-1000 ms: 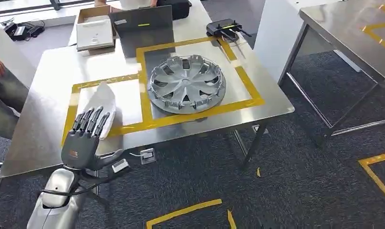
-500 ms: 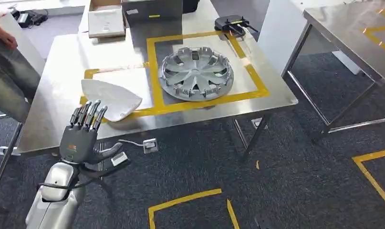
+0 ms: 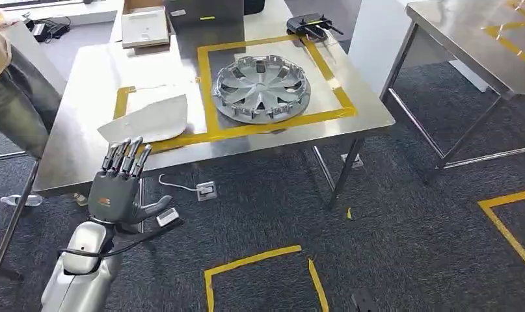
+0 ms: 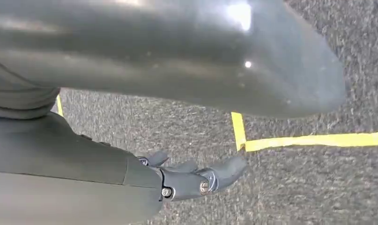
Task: Take the parts from the cabinet and place them on the table.
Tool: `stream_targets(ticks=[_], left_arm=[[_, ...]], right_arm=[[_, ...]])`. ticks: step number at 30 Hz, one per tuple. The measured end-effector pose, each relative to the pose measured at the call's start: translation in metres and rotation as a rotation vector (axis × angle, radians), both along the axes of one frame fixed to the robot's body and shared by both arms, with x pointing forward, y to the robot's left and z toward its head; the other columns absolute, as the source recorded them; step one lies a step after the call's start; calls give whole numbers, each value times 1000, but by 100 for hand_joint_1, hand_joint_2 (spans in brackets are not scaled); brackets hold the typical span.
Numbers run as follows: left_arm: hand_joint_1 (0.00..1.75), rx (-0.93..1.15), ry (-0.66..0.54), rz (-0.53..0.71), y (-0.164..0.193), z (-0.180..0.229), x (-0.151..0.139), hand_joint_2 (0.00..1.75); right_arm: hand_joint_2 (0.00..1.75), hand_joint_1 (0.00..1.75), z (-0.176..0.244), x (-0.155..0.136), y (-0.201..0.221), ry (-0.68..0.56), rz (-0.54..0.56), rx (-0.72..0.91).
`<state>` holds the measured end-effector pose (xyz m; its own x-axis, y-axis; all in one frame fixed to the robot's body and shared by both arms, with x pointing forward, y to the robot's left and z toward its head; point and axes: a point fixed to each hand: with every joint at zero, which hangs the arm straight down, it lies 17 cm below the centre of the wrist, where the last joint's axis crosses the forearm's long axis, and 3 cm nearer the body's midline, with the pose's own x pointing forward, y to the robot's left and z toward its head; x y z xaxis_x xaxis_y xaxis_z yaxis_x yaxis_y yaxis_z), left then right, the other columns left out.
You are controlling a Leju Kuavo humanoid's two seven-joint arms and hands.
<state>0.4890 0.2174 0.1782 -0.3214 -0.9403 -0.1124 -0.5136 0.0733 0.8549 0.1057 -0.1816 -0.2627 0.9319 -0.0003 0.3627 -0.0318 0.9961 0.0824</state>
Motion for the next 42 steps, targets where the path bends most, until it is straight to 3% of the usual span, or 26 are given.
stream_targets(ticks=[31,36,42], left_arm=[[0,36,76,-36,-1,-29,7,0],[0,-138,156,-35,16,-50,9,0],[0,-182,165,-22,20,-49,16,0]], right_arm=[[0,0,-2,-12,15,83,-9,29],[0,0,-3,-15,13,94,-44,32],[0,0,-3,-15,11,97,-60,28]])
